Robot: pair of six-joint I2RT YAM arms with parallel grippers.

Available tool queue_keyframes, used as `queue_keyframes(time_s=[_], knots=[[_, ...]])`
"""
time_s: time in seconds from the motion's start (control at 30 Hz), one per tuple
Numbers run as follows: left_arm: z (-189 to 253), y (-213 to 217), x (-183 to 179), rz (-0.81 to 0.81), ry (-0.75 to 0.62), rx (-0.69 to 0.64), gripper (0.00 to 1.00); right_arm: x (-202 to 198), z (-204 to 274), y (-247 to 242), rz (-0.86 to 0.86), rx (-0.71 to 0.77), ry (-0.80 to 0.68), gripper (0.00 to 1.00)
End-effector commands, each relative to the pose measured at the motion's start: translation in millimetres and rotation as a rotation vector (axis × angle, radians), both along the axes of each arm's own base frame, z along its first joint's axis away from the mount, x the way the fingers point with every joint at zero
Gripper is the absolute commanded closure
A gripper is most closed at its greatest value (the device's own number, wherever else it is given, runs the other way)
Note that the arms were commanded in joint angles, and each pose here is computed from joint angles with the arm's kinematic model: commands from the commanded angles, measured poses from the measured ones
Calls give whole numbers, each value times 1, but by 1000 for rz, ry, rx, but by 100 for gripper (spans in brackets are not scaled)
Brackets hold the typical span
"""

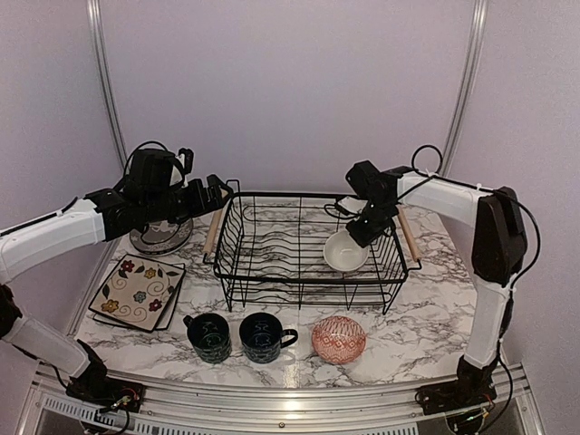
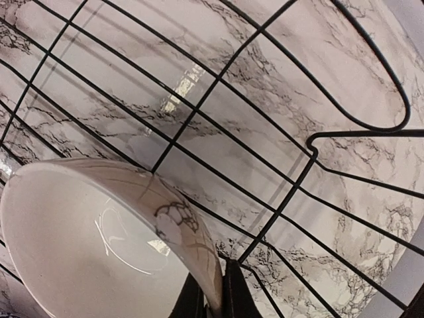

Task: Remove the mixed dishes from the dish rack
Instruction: Grab the bowl from the dish rack.

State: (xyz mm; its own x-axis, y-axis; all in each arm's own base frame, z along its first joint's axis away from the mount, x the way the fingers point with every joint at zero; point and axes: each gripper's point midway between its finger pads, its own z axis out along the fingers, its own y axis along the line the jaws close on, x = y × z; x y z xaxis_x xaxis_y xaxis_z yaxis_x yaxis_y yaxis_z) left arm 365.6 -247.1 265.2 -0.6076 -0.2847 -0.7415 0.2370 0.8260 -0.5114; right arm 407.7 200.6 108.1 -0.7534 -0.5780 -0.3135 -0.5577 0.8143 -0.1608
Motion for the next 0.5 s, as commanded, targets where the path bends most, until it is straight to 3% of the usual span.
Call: queue_keyframes(time_s=[0.0,0.27,0.47], knots=[[8,-1,4,-5,-12,-11,1,10,40,13,-13,109,-112,100],[6,1,3,1,-9,-7,1,3,92,23,-71,273,-183,100],[4,1,4,5,-8,-6,1,-23,116,21,-223,438,-151,100]])
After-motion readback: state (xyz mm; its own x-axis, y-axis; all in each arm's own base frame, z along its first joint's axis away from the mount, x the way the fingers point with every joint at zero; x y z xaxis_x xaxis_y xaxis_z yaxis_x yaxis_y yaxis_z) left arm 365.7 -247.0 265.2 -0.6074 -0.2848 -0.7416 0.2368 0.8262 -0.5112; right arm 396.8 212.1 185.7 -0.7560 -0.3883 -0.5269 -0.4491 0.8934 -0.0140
